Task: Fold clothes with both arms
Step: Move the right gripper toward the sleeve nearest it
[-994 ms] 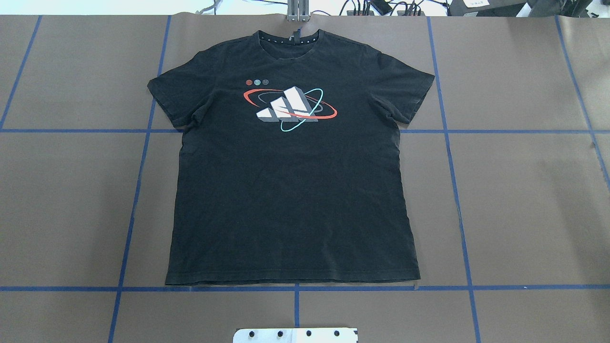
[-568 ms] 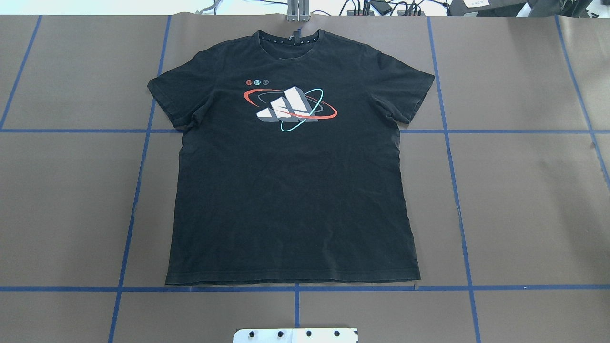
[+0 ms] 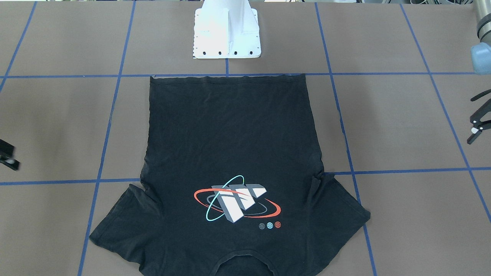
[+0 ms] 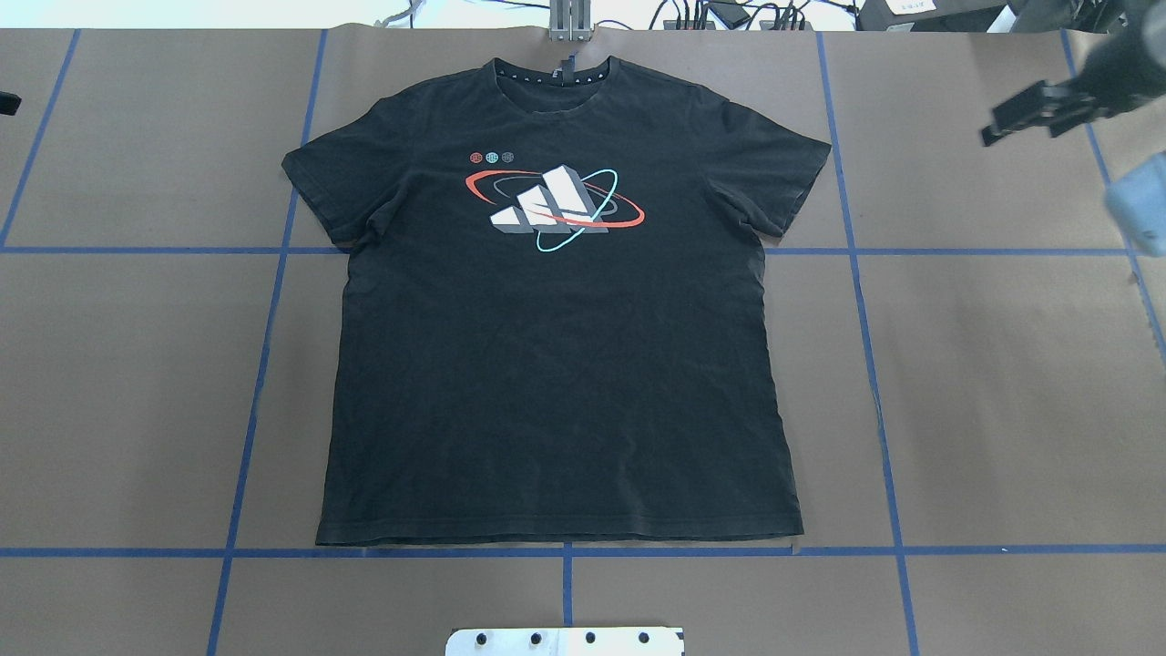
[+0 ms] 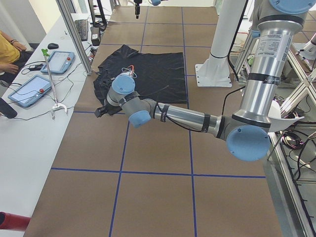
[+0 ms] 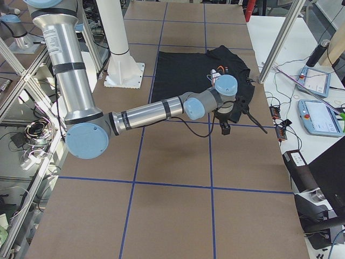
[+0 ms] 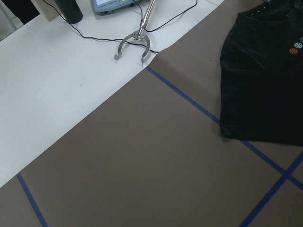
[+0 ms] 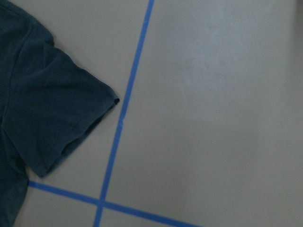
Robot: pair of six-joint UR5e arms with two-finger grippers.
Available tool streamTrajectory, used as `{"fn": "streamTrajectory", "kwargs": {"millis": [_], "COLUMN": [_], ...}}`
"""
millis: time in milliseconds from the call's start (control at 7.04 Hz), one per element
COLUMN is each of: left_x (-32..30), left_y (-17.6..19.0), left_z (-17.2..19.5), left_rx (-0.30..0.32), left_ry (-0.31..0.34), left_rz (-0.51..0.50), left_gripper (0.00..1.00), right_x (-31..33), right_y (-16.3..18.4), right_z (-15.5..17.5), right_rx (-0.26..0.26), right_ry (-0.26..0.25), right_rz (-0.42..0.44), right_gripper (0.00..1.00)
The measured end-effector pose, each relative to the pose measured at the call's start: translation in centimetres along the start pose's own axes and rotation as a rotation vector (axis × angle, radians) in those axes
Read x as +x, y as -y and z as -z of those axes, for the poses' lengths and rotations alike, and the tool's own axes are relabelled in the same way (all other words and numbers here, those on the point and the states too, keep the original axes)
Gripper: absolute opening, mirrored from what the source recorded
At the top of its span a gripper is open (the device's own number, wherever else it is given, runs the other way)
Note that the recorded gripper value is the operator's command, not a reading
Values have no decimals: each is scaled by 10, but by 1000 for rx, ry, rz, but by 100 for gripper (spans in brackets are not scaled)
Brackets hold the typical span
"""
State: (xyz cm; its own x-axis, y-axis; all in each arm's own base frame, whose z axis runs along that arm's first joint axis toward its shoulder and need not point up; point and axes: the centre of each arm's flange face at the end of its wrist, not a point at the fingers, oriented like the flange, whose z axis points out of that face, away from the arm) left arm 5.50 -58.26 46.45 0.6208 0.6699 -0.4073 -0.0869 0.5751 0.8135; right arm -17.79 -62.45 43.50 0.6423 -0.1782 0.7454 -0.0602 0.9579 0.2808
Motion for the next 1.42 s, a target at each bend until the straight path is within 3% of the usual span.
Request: {"fn": "streamTrajectory", "kwargs": {"millis": [284,426,994,1420], "left_x": [6,7,9,9], "left_y": [1,0,0,0], "left_z": [-5,-7,-9,-10], "left_rx": [0,-2,-4,-5], "left_ry": [-11,-13,-17,-17], "left_rz": [3,2,0,0], "left_gripper": [100,100,100,100], "right_x": [-47,-50,-87,-93], "right_y": [18,19,21,33], "right_z": [-85,-112,-171,-195], "right_rx": [109,139,193,212], "right_ry": [-2,5,-30,-70], "right_rz": [-62,-80,-117,-120], "right_gripper": [99,99,94,71]}}
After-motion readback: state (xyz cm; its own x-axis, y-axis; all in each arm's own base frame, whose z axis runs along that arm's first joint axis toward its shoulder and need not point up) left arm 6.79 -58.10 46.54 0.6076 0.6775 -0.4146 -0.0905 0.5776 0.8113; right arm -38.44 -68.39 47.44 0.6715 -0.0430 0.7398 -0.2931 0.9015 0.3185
